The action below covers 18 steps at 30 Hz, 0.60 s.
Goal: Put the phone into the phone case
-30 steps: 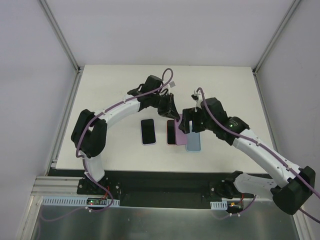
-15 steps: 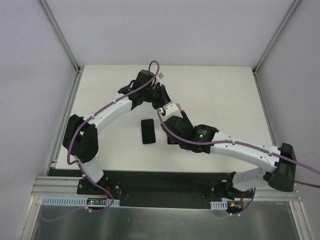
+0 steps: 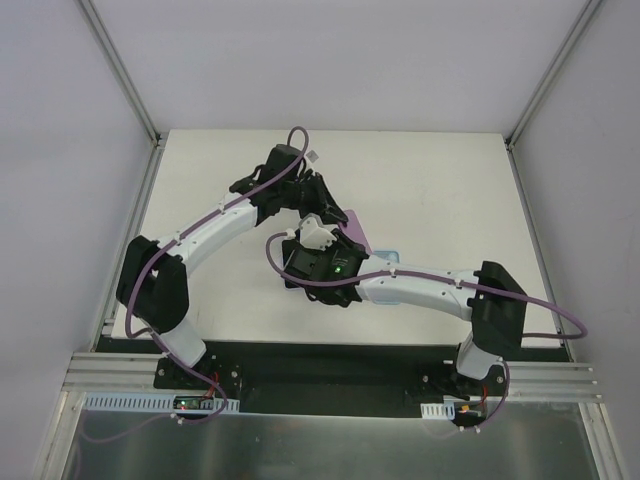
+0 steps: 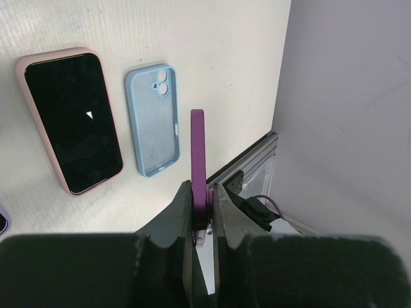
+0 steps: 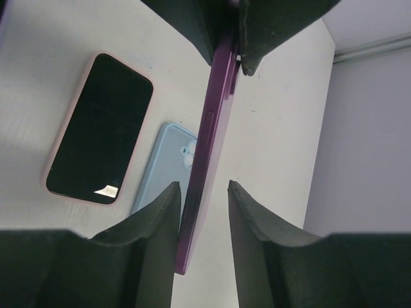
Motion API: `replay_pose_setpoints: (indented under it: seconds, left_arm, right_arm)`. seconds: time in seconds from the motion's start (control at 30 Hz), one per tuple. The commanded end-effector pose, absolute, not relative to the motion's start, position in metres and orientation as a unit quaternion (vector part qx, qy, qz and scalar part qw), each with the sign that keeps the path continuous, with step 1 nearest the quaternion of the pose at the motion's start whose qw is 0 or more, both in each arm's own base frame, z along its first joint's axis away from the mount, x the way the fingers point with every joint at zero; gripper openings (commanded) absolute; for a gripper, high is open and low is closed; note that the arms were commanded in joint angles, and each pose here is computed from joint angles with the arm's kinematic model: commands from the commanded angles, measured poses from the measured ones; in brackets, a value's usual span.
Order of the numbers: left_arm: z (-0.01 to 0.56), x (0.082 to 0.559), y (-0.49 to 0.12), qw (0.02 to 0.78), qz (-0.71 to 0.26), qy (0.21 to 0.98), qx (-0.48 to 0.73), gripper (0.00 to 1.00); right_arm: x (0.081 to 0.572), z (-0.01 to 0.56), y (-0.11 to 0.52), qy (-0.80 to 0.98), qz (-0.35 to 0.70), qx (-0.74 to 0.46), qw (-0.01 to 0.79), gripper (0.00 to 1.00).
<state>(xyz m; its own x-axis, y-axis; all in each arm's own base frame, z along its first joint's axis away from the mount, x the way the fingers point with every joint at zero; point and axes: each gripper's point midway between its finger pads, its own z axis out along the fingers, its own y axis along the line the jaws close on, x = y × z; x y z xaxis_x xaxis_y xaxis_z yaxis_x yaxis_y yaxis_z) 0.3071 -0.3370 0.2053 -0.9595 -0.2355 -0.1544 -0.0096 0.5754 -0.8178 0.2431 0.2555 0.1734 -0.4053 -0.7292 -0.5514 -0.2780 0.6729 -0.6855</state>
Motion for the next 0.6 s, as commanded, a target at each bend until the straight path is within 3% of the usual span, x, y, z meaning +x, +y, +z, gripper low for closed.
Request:
replay_pose_setpoints:
  seconds: [0.0,0.13,0.27,0.47,0.5,0.57]
  left_arm:
    - [0.241,0.307,-0.331,0.151,-0.484,0.859,-0.076,0.00]
    - [0.237,0.309,-0.329,0.152,-0.478,0.861,-0.083,0.00]
    - [0.236,0.308,-0.329,0.146,-0.481,0.861,-0.080,0.00]
    - [0.245,0.308,-0.327,0.163,-0.484,0.858,-0.062,0.32]
    - [0.247,0.309,-0.326,0.171,-0.482,0.857,-0.058,0.48]
    - [0.250,0.309,-0.324,0.180,-0.481,0.856,-0.053,0.62]
  right_arm:
    - [0.248,0.196,0.243,0.779,-0.304,-0.292,0.465,0.35]
    - [0.247,0.195,0.245,0.773,-0.311,-0.295,0.467,0.24]
    - [0.246,0.196,0.247,0.767,-0.316,-0.301,0.470,0.05]
    - [0.244,0.193,0.248,0.770,-0.303,-0.301,0.474,0.01]
    - [0.244,0.194,0.246,0.770,-0.302,-0.298,0.476,0.01]
    - [0.243,0.197,0.243,0.773,-0.295,-0.290,0.482,0.01]
